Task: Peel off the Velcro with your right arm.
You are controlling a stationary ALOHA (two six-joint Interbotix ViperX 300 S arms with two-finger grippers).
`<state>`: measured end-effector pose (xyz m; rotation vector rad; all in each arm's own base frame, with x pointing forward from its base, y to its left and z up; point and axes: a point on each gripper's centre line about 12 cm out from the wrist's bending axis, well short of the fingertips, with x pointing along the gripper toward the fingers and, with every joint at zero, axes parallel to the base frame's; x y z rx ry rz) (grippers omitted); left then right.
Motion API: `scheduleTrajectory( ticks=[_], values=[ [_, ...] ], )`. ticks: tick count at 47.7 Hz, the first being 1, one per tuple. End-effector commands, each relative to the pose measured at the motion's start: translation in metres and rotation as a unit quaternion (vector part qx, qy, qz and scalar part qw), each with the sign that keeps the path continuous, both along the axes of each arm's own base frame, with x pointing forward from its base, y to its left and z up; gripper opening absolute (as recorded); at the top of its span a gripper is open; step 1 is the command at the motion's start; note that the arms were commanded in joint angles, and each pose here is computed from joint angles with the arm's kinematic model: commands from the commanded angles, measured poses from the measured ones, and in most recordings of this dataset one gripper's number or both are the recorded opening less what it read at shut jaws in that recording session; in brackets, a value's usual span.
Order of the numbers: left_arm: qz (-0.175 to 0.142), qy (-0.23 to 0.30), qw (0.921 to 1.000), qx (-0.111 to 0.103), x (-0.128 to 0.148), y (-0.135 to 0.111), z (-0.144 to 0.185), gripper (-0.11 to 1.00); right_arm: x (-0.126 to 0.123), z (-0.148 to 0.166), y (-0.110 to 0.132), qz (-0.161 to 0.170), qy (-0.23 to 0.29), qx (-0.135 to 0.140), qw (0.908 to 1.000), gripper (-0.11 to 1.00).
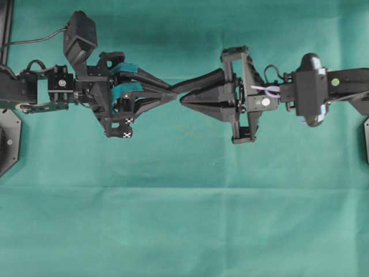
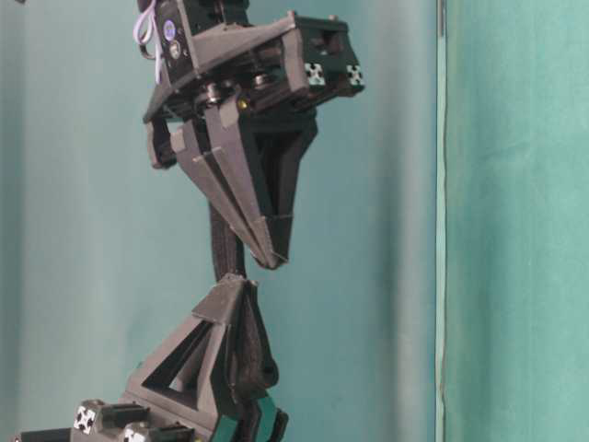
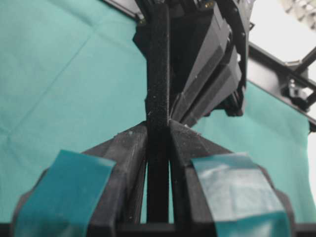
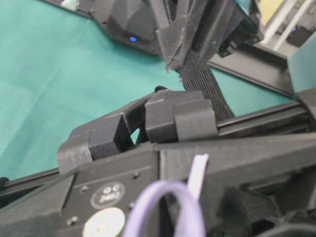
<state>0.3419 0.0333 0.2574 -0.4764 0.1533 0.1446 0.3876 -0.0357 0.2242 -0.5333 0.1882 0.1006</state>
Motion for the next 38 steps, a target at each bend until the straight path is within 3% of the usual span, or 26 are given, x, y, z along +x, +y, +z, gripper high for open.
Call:
scheduleTrajectory(
  ticks=[1, 38],
  values=[
    [0.002, -0.021, 0.9998, 0.003, 0.002, 0.002, 0.014, 0.10, 0.007, 0.010, 0.008, 0.010, -0.010, -0.005, 0.9999, 0.10],
    [0.002, -0.021, 0.9998, 0.002, 0.003, 0.001, 0.014, 0.10, 0.030, -0.004, 0.029, 0.047, 0.015, -0.029, 0.9983, 0.10]
  ],
)
